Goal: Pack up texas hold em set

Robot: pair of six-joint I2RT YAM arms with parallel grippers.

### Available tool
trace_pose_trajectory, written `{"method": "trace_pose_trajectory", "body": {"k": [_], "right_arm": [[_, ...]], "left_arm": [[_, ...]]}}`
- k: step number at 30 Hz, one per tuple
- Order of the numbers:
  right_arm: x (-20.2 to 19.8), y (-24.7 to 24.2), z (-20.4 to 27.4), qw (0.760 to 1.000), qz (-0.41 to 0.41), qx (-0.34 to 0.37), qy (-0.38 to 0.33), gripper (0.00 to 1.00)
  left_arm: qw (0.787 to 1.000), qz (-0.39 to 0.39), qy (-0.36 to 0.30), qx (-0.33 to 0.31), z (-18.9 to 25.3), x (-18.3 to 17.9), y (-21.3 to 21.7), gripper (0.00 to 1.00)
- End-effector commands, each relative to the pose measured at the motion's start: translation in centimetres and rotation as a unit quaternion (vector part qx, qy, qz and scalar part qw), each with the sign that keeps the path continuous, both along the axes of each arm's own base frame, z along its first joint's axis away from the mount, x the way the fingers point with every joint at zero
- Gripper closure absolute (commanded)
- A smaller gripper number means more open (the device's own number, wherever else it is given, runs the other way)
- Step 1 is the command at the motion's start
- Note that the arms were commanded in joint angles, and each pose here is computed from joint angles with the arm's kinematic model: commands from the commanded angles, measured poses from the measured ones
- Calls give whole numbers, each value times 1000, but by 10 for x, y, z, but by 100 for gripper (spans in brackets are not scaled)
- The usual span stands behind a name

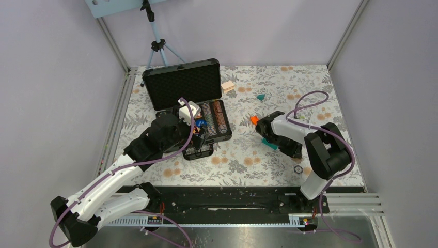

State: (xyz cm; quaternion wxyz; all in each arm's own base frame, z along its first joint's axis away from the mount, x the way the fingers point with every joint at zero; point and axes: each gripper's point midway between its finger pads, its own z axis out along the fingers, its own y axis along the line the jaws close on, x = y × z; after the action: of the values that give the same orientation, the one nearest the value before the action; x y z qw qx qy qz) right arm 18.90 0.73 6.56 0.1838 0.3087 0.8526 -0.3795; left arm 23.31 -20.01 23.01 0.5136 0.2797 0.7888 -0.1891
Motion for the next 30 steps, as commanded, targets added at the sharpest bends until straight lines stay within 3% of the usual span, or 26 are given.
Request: {"method": "trace_pose_trajectory", "body": {"k": [1, 13, 30], "right_arm": [[9, -10, 6, 999, -26, -26, -30, 100], [-11, -22, -14, 995, -99, 20, -25, 100], [-16, -24, -5, 992, -92, -47, 68, 100]], "left_arm": [[999, -11, -20, -23, 13, 2, -8, 1], [999, -25, -10, -22, 8, 1, -14, 1], [999, -30, -6, -19, 5, 0, -15, 1]]}}
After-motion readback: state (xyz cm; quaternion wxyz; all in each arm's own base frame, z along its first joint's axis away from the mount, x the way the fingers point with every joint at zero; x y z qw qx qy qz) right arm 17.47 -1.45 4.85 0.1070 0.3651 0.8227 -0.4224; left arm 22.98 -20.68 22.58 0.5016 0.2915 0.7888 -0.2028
